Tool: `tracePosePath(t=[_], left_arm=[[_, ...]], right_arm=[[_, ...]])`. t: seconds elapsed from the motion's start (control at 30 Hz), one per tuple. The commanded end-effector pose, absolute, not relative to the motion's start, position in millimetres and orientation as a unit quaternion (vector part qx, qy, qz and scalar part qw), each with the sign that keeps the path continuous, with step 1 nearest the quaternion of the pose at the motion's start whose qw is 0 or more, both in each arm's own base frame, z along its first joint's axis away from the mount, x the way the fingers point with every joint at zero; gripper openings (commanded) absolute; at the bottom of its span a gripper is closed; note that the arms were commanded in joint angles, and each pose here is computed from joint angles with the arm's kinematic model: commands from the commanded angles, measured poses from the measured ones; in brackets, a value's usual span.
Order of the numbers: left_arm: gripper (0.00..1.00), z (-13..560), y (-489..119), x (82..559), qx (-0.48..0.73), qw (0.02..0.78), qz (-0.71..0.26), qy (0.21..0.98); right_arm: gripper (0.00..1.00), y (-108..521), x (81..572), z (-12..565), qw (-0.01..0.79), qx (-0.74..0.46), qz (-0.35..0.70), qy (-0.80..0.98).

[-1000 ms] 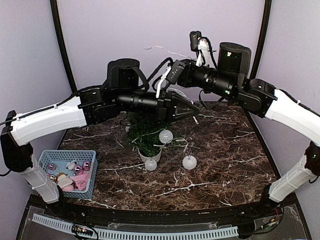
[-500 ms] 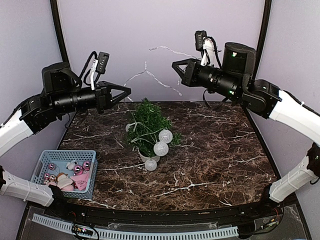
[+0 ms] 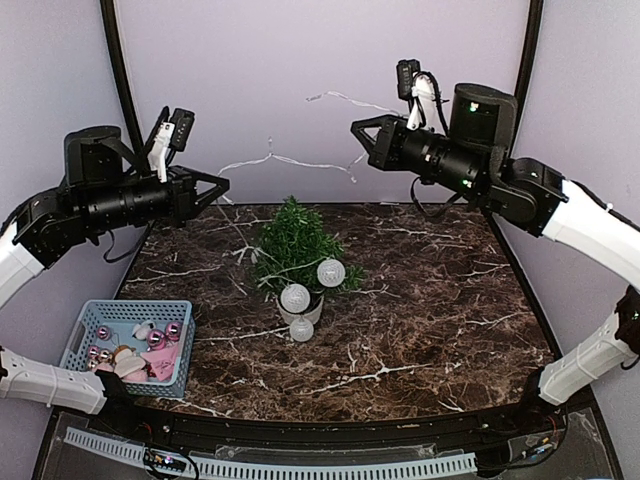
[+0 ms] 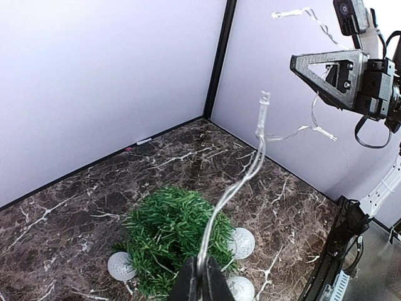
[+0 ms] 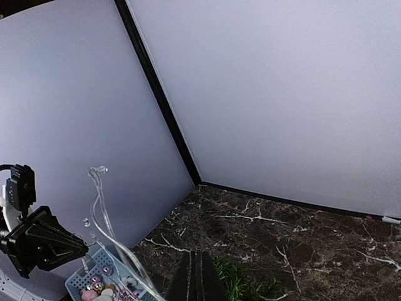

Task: Decorate the small christmas tree
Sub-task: Wrap the side of the string light in the gap of the branches.

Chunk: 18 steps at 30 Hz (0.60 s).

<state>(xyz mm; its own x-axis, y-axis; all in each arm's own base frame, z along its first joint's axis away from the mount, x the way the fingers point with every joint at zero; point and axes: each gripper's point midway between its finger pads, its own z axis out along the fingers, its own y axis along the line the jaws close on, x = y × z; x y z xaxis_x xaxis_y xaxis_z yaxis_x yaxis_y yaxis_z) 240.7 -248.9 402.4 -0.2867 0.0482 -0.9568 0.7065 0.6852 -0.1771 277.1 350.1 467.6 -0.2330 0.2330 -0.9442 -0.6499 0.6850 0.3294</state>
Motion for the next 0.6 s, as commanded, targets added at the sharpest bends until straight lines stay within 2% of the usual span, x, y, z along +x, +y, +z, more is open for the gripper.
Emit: tracePosePath(t=[0.0, 0.3, 0.57], left_arm=[[0.0, 422, -214, 235, 0.229, 0.569, -0.258, 0.746], [0.0, 412, -195, 225, 0.219, 0.561, -0.238, 0.762], [0.0, 393, -162, 248, 0.17, 0.573, -0.125, 0.792]], right_arm=[[0.0, 332, 277, 489, 0.625, -0.13, 0.364, 0.678], [0.0, 328, 279, 487, 0.627, -0.127, 0.355, 0.682], [0.0, 315, 284, 483, 0.633, -0.1, 0.334, 0.691]])
